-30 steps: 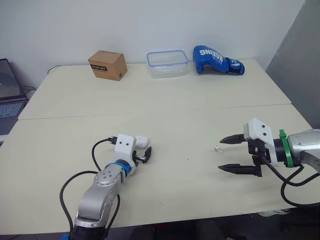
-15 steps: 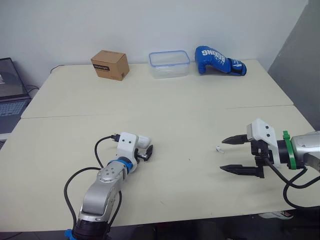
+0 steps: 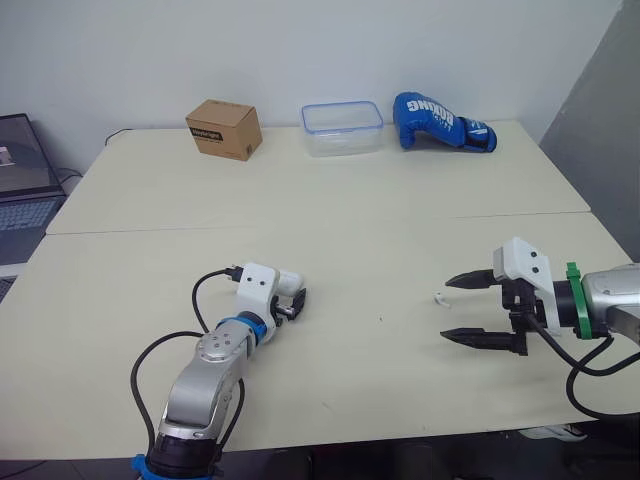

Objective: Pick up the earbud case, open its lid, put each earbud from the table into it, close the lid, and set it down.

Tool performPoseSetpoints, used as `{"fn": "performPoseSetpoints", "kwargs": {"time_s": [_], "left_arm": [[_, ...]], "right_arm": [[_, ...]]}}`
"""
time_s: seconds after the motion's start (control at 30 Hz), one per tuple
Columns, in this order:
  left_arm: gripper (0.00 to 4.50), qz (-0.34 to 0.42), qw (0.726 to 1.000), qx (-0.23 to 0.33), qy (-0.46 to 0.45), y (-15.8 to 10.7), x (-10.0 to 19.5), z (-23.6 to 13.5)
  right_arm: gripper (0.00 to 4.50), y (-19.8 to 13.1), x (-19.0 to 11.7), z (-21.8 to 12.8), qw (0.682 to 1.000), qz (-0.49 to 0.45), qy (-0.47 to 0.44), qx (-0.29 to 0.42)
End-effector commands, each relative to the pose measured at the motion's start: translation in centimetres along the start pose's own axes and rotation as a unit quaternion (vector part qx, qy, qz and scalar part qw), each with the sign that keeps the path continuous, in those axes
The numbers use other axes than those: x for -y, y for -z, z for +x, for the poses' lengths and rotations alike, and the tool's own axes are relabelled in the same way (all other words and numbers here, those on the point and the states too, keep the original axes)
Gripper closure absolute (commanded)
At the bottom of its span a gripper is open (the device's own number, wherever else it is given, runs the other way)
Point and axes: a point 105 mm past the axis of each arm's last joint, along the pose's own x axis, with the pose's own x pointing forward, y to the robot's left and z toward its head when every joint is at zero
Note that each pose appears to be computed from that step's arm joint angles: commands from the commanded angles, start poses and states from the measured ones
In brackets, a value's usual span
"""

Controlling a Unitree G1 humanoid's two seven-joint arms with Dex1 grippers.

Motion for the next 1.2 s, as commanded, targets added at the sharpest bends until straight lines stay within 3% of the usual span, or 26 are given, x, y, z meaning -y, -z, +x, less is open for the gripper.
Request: {"fn": "performPoseSetpoints", "kwargs": {"time_s": [0.03,0.33,0.57,0.77,1.0,1.2], "left_arm": [[1.72,-0.001,1.0,-0.013,0.008,0.8,0.4,0.1],[1.74,0.009,1.0,-0.012,0.009,1.0,0.3,-0.1],[1.74,0.126,0.987,0.081,0.051,-3.2,-1.0,-1.7],[1.74,0.24,0.953,0.16,0.096,-7.0,-1.4,-3.1],[1.74,0.346,0.891,0.239,0.17,-11.5,0.2,-4.2],[1.74,0.41,0.84,0.277,0.222,-13.3,2.3,-4.7]], "right_arm": [[0.0,-0.9,0.0,-0.5,1.0,-0.023,0.008,0.005],[0.0,-1.0,-0.2,-0.5,1.0,-0.023,0.003,0.005],[0.0,-4.3,1.0,-0.1,0.998,0.009,-0.01,0.067],[0.0,-5.7,2.5,1.2,0.99,0.095,-0.025,0.105],[0.0,-6.6,2.7,2.6,0.972,0.196,-0.07,0.109],[0.0,-8.0,3.0,3.1,0.958,0.247,-0.1,0.111]]}}
